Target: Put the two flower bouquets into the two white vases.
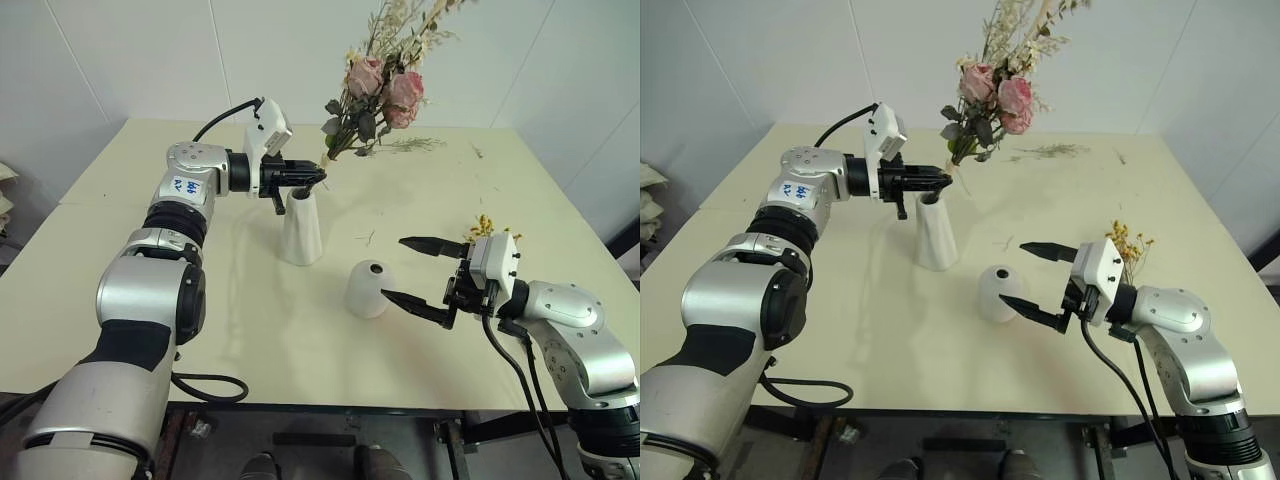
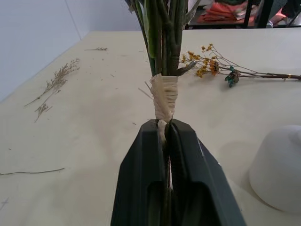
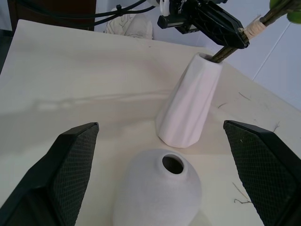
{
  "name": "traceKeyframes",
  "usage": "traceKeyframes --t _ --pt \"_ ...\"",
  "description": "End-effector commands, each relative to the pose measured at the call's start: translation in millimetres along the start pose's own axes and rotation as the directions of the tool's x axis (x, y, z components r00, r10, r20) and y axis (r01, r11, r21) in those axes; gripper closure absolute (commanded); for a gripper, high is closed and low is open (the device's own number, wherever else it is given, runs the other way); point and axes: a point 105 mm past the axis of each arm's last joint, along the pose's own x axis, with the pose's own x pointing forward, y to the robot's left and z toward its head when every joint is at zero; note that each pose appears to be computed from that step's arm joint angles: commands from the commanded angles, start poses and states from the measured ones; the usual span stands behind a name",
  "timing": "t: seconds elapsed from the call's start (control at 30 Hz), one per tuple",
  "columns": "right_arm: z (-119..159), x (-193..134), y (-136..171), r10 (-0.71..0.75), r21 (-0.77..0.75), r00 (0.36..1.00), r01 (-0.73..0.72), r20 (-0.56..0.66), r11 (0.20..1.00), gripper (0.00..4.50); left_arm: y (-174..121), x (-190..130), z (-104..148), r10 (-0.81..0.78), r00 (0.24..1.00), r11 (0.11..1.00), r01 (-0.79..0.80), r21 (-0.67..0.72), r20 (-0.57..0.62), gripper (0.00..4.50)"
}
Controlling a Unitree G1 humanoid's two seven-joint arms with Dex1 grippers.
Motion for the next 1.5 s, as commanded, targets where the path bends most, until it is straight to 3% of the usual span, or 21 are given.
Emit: traceKeyframes --t 0.03,0.43,0.57,0.8,1.27,1.5 --pt "10.9 1.0 -0.3 -0.004 -0.040 1.000 0.005 0.030 0.999 0.00 3.0 0.6 19.6 0.000 1.000 0.999 -0.001 0.047 0.024 4.46" --pt "10.6 -0.1 -0.8 -0.011 -0.040 1.000 0.012 0.030 0.999 0.00 17.5 -23.0 31.6 0.122 0.949 0.991 -0.101 -0.086 0.291 4.46" --pt "10.4 0.0 -1.0 -0.015 -0.037 0.999 0.016 0.031 0.999 0.00 18.6 -33.2 18.3 0.173 0.916 0.982 -0.134 -0.130 0.363 4.46" --pt "11.1 0.4 -1.2 -0.016 -0.036 0.999 0.018 0.031 0.999 0.00 15.6 -34.9 -0.4 0.220 0.889 0.970 -0.154 -0.189 0.403 4.46" --pt "12.0 0.4 -1.3 -0.016 -0.037 0.999 0.017 0.032 0.999 0.00 10.6 -31.3 5.5 0.212 0.845 0.972 -0.132 -0.193 0.491 4.46" --pt "24.8 -3.5 -10.6 -0.044 -0.046 0.997 0.048 0.069 0.998 0.00 6.1 -34.4 -4.3 0.218 0.832 0.972 -0.140 -0.187 0.511 4.46"
